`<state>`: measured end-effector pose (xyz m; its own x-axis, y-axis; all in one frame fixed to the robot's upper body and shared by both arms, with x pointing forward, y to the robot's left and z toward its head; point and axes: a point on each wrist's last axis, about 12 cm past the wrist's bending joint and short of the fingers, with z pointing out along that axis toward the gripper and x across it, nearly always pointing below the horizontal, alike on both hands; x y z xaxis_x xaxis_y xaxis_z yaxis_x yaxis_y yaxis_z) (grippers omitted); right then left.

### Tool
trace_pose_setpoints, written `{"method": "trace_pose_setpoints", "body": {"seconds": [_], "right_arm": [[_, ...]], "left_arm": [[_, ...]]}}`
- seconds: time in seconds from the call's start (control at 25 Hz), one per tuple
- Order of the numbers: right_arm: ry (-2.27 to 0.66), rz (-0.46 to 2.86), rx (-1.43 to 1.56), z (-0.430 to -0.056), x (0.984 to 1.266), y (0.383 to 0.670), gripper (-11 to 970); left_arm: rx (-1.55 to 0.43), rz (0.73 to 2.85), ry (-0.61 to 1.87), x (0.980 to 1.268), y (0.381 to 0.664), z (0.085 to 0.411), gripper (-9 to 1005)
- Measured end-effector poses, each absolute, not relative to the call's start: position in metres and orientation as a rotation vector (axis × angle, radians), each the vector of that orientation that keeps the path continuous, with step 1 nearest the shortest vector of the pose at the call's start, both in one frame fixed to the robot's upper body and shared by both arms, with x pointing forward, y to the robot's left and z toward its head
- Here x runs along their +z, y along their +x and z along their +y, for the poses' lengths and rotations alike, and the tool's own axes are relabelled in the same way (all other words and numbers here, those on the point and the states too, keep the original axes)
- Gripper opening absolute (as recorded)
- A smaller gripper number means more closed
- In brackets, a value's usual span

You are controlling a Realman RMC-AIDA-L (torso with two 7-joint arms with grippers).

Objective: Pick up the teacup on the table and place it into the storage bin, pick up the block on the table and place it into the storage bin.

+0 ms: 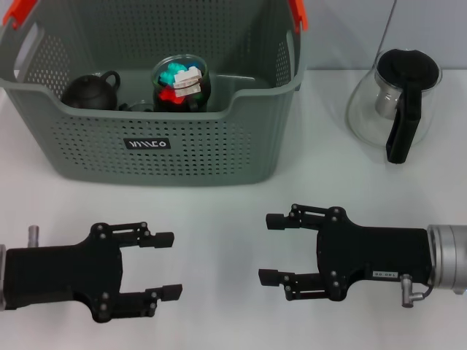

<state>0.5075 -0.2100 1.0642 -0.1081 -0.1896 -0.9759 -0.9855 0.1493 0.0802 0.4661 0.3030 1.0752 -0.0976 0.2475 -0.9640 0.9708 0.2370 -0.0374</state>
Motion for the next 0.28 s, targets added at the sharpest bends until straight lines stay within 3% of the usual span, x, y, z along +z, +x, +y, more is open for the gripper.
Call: {"method": "trace_pose_setpoints", "body": {"seconds": [0.28], "right_arm": [[-1.210,1.457,1.054,-0.2117,1.0594,0.5029,832]], "left_arm": [[-0.994,1.552,1.203,1.0764,0.4699,0.2949,689]]}}
